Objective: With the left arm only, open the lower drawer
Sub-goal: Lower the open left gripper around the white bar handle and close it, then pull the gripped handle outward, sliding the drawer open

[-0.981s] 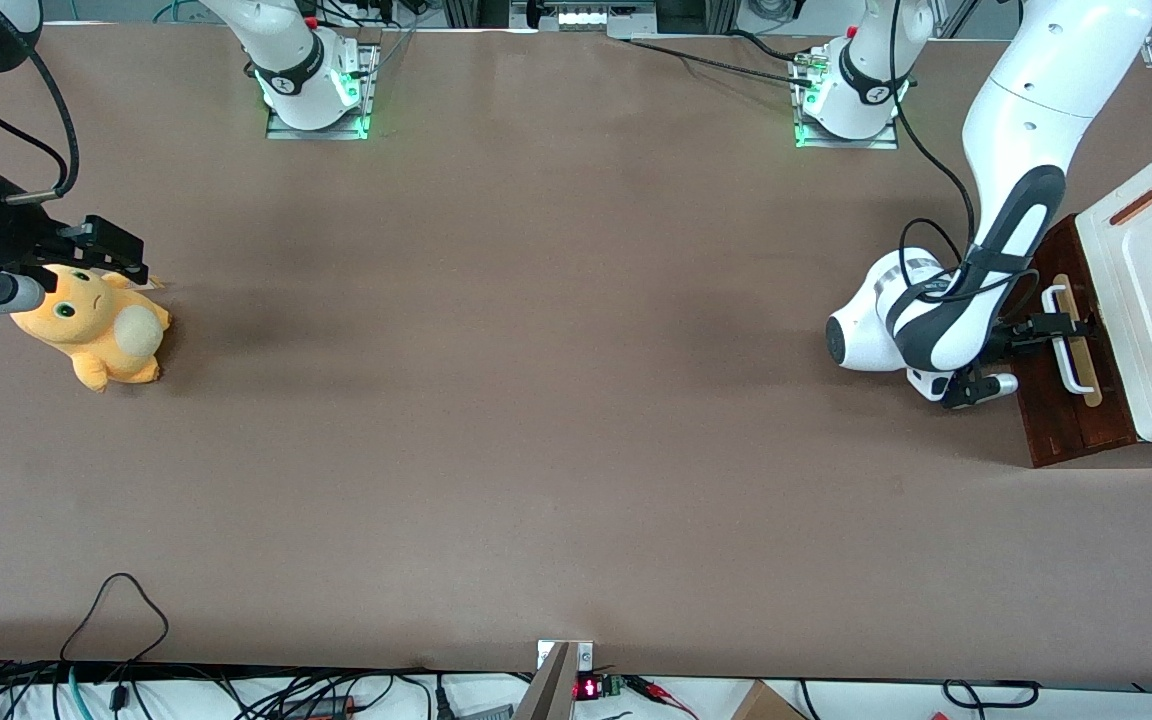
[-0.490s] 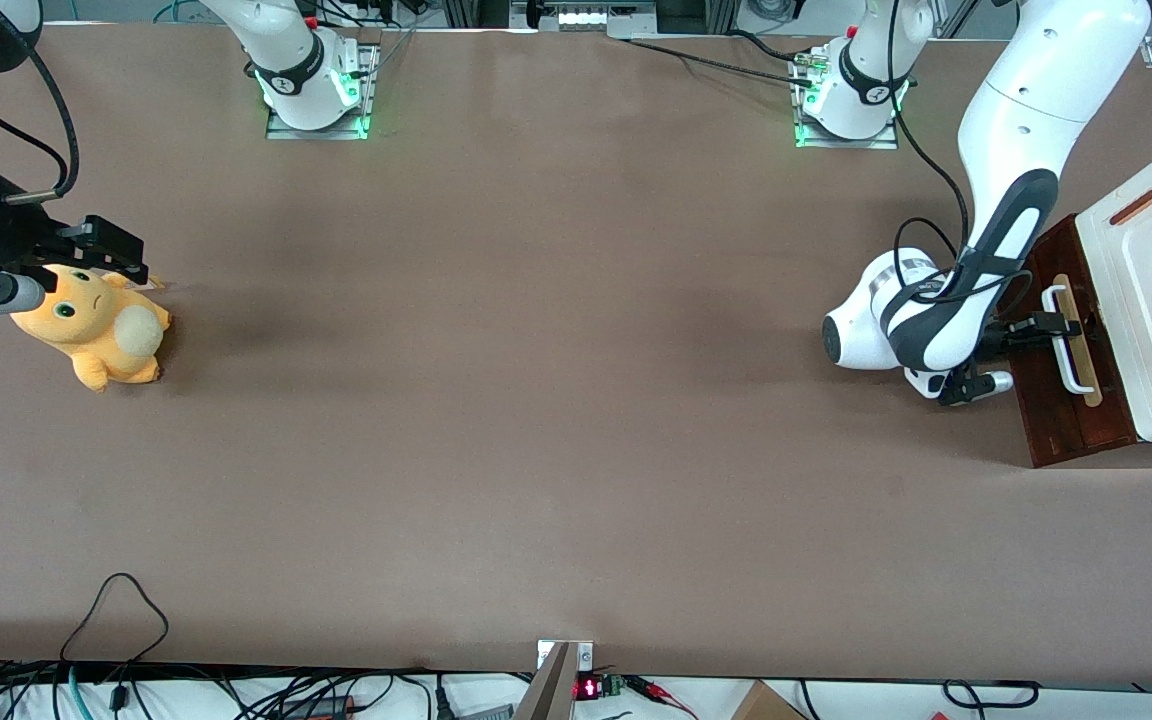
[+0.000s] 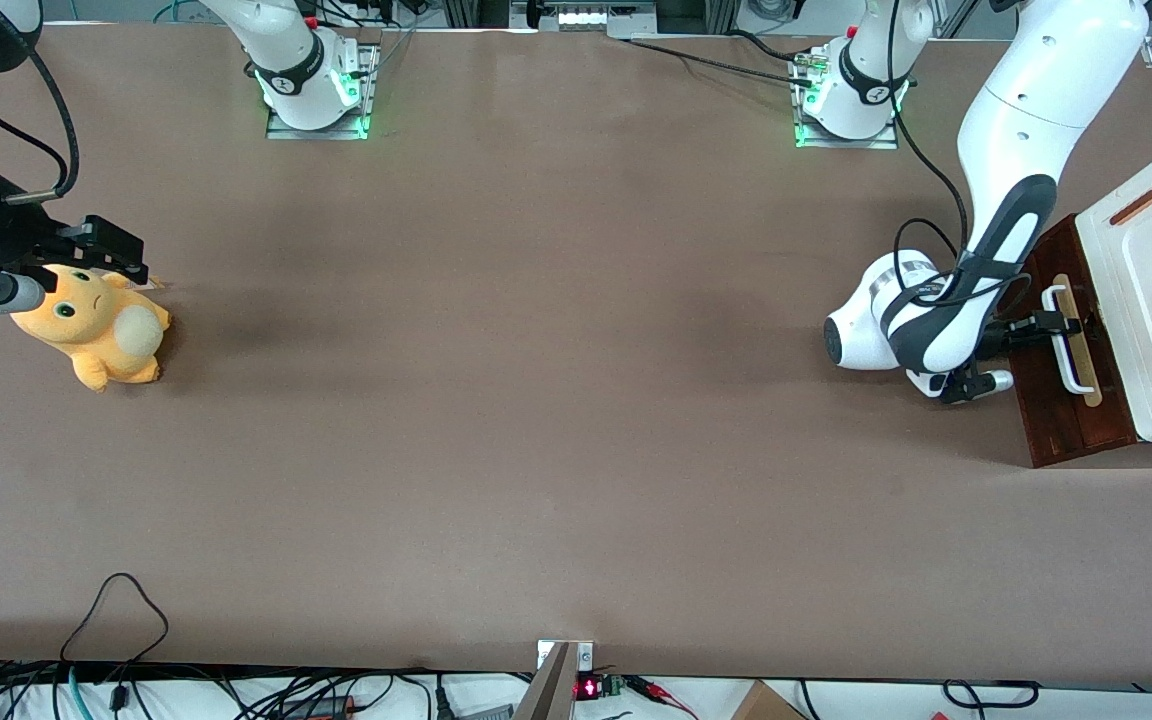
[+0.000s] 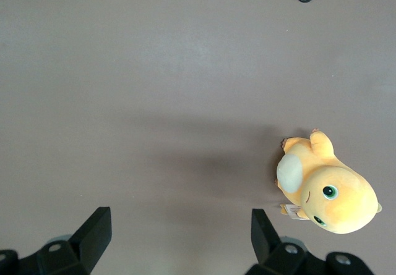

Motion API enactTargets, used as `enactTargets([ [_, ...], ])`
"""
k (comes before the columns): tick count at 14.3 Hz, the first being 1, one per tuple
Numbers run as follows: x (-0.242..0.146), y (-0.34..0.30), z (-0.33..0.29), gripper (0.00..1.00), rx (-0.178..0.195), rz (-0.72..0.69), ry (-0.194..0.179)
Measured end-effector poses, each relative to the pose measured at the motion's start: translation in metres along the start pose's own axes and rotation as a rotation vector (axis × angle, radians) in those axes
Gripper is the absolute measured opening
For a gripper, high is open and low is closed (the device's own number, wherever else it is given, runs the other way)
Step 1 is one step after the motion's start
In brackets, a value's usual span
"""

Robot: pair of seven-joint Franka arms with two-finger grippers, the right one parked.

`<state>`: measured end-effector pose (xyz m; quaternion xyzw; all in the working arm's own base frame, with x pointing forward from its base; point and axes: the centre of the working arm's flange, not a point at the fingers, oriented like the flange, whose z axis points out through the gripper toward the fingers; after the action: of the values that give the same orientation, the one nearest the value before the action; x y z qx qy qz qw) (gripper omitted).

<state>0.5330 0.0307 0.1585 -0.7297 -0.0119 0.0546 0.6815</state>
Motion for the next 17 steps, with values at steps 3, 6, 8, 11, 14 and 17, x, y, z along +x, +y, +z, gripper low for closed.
enactTargets([
  [3, 0.0, 0.0, 0.0006, 0.46, 0.001, -0.001, -0.001],
  [6, 0.0, -0.0001, 0.0016, 0.37, 0.002, -0.001, -0.003],
  [8, 0.0, -0.0001, 0.0033, 0.38, 0.004, -0.002, -0.005],
  [11, 0.0, -0.0002, 0.0046, 0.4, 0.005, -0.002, -0.008],
  [14, 0.0, -0.0002, 0.0046, 0.28, 0.005, -0.002, -0.008],
  [17, 0.0001, -0.0002, 0.0042, 0.19, 0.006, -0.016, -0.007],
])
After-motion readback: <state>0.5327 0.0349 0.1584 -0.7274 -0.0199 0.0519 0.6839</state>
